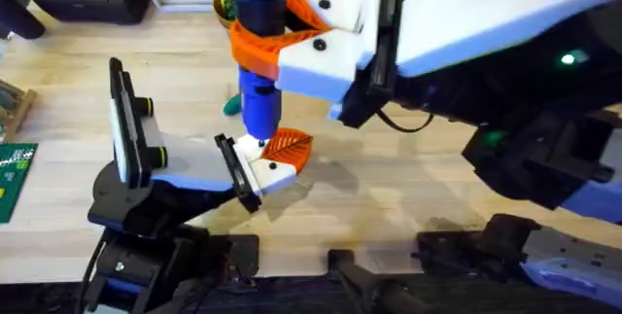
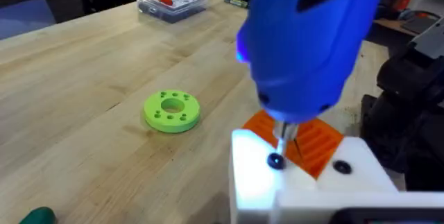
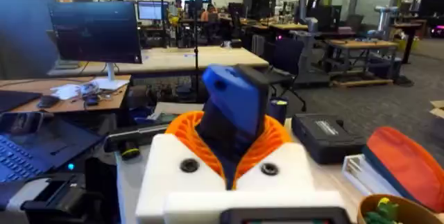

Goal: Pick up the gripper from the table and insert it into the empty holder that is missing its gripper. Then pick up a screw, insert it into the mounting hole, and use the screwdriver to tighten it. Finally, clean up the table by picking up the vegetable and placing it into the bucket.

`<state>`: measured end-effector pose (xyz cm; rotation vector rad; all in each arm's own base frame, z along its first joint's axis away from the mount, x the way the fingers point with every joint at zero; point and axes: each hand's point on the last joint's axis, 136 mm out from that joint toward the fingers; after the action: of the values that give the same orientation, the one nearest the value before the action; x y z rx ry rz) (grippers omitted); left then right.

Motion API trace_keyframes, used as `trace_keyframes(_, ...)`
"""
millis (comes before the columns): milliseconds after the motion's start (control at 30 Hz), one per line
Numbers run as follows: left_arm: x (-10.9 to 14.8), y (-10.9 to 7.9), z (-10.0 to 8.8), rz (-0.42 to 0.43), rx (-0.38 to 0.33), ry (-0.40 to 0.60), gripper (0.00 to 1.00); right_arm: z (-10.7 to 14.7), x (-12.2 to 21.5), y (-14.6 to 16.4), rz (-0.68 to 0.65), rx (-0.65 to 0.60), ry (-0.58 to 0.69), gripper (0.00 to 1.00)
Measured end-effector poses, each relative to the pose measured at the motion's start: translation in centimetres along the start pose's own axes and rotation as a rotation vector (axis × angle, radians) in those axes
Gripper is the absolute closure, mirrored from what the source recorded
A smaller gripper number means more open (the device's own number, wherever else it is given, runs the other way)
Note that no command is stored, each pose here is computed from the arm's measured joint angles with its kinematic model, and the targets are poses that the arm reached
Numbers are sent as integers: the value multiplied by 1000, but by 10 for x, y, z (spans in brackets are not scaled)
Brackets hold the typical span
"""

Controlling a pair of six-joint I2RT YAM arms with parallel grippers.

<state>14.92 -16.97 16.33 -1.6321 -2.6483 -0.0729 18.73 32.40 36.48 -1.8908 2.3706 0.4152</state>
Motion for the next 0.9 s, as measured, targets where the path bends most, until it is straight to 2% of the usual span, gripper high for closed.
trace_keyframes(133,0,0,0,0,1,0,996,8,-3,-4,6,-10,17,975)
trace_keyframes(900,0,0,0,0,0,0,996,7,-3,-6,9,-9,16,975)
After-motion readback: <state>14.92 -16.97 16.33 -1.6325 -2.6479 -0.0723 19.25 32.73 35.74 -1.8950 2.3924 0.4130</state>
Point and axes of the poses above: each hand's point on the last joint's axis, 136 mm out from that joint toward the fingers, its own x axis back along the fingers, its own y axis along the line the jaws close on, z = x × y, and after that the axes turned 11 degrees about -x, right-handed
